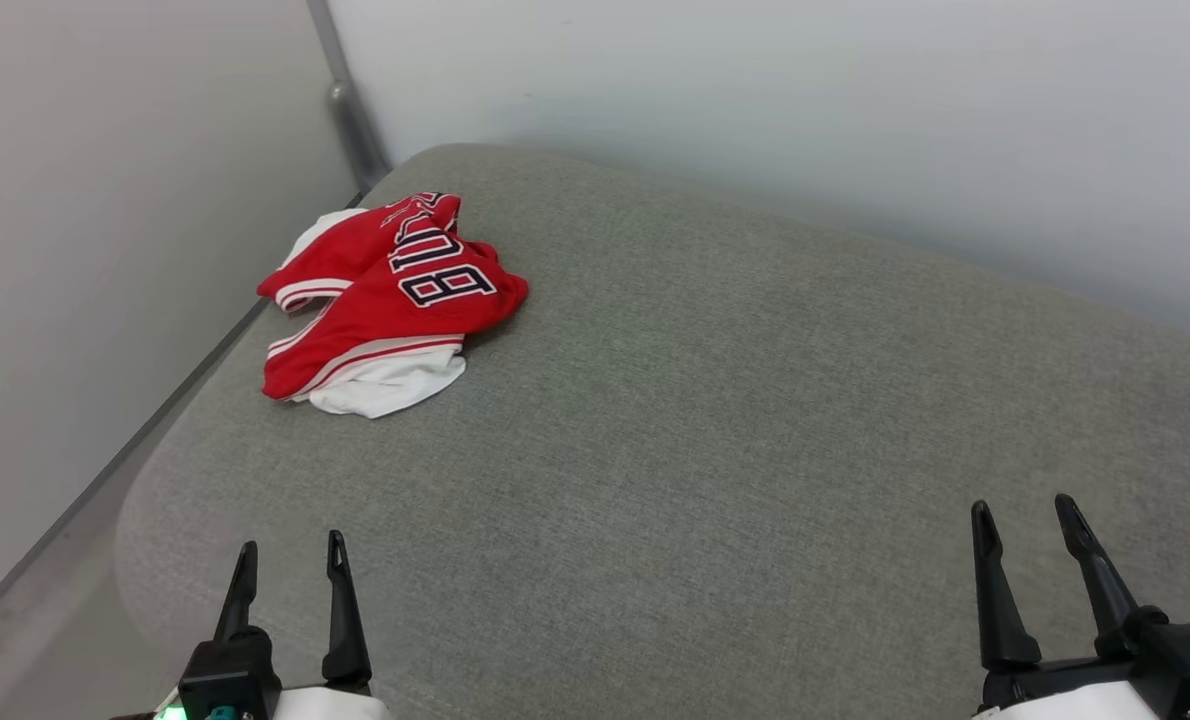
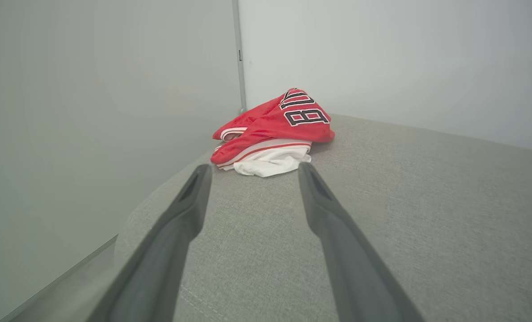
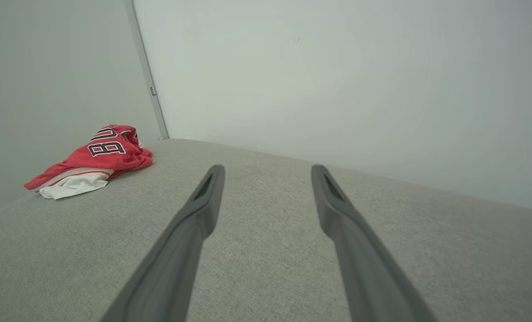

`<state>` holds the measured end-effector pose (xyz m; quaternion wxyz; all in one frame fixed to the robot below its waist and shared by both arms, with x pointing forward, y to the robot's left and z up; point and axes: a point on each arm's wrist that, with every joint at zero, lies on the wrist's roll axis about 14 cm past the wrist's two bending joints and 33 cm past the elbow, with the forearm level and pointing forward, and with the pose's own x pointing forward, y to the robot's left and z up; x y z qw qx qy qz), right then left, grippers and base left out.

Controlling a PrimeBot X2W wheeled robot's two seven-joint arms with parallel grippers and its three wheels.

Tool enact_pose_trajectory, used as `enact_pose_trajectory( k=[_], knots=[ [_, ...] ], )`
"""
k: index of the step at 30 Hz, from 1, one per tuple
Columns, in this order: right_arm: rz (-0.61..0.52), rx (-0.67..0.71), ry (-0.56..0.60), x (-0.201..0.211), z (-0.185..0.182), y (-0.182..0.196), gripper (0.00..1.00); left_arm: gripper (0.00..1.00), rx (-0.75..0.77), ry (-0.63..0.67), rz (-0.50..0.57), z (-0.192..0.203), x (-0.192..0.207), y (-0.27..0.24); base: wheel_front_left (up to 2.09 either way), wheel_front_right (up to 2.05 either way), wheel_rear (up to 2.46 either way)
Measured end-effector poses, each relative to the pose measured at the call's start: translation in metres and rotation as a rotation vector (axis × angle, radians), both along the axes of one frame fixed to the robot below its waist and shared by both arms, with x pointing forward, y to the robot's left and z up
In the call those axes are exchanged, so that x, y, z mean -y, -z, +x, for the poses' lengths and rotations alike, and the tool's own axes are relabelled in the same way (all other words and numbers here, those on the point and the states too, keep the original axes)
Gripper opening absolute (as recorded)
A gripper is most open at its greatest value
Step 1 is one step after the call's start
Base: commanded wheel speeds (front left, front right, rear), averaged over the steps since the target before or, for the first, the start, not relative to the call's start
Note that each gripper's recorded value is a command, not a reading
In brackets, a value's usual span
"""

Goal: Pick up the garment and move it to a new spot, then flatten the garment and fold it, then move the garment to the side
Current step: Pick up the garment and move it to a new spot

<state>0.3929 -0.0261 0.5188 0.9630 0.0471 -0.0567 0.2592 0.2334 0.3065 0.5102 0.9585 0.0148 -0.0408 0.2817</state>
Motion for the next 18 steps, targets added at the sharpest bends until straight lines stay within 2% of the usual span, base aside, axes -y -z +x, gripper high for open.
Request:
enact_pose_trajectory(
  k=[11,18],
  knots=[
    [0.001,-0.007,-0.038,-0.013,0.0,0.003,1.0,1.0,0.001,-0.055,-0.023,-0.012,-0.014,0.003,0.0,0.0,0.0],
    [-0.027,-0.011,-0.021,-0.009,0.011,0.013,1.0,1.0,0.093,-0.046,0.034,0.025,-0.048,-0.036,0.0,0.0,0.0]
  ],
)
